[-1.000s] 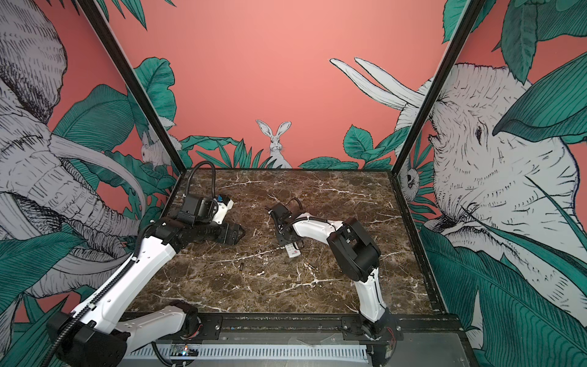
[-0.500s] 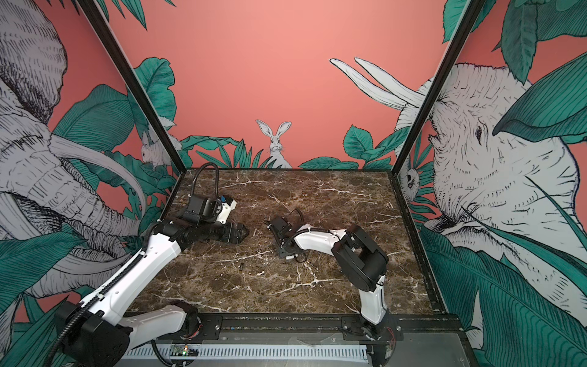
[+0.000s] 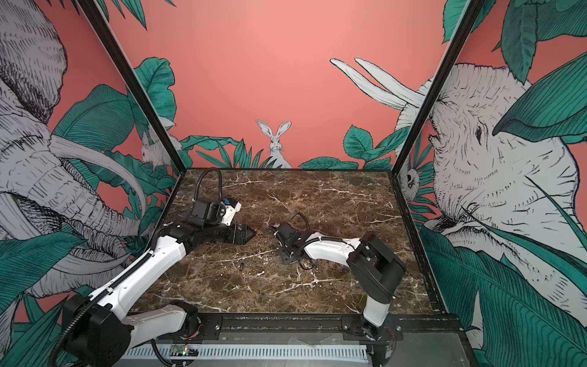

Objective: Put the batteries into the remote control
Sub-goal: 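Raise the remote toward the left gripper while the left gripper moves in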

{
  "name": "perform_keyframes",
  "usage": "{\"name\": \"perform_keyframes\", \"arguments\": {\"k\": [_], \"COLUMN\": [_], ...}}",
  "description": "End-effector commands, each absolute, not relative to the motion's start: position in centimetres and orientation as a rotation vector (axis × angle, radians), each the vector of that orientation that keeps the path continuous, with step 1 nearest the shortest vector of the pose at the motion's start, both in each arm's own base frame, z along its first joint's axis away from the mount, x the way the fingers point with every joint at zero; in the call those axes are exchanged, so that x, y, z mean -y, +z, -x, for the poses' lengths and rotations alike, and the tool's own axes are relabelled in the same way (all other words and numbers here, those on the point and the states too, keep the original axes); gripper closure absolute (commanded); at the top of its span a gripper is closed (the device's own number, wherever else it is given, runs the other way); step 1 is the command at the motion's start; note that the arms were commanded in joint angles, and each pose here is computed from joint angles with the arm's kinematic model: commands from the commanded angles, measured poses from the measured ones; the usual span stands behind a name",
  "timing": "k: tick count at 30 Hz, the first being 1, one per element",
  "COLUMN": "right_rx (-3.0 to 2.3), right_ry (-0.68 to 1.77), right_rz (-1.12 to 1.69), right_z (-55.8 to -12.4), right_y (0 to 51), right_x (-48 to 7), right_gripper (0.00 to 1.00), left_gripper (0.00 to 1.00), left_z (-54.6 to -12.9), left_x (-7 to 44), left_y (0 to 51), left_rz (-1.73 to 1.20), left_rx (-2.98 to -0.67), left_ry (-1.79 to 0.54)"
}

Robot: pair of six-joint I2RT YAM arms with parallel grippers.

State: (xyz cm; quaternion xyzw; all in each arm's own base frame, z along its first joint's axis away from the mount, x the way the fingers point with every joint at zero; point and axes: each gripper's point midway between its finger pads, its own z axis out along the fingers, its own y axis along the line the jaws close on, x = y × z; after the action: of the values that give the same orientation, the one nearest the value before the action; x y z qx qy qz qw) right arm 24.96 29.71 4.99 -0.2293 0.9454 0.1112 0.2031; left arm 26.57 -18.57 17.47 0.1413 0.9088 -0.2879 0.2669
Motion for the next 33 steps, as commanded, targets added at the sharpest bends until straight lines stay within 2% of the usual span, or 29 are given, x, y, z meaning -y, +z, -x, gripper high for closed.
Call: {"name": "perform_keyframes", "arguments": {"k": [1,6,10,19,33], "right_rx": [-2.379,-2.251,-2.107,-1.824,-1.563], "right_ry": [0.626,0.837,1.099,1.342,1.670], "right_rz": [0.700,0.711,0.694,0.768,0.865], "right_z": [-25.4,-24.2,-22.9,-19.0,-15.4], "right_y": [12.2,17.7,22.5,30.7,35.5], "right_x": [-33.5,-33.4,-33.1,-31.4,-32.3], "right_gripper": [0.62,0.62,0.62,0.61,0.61], "left_gripper": [0.00,0.00,0.00,0.01,0.01], "left_z": [-26.7,-25.9,-24.9,-22.2,-18.4], "left_x": [20.7,22.4,23.5,25.5,27.4], "left_y": [21.0,25.2,29.8,36.4,40.8], "left_rz": [-0.405,-0.469,-0.554,-0.785,-1.077], "left_rx": [-2.254,-2.026,-1.794,-1.471,-1.258], "left_ry": [-0.967,-1.147,-1.267,-1.518,-1.568]}}
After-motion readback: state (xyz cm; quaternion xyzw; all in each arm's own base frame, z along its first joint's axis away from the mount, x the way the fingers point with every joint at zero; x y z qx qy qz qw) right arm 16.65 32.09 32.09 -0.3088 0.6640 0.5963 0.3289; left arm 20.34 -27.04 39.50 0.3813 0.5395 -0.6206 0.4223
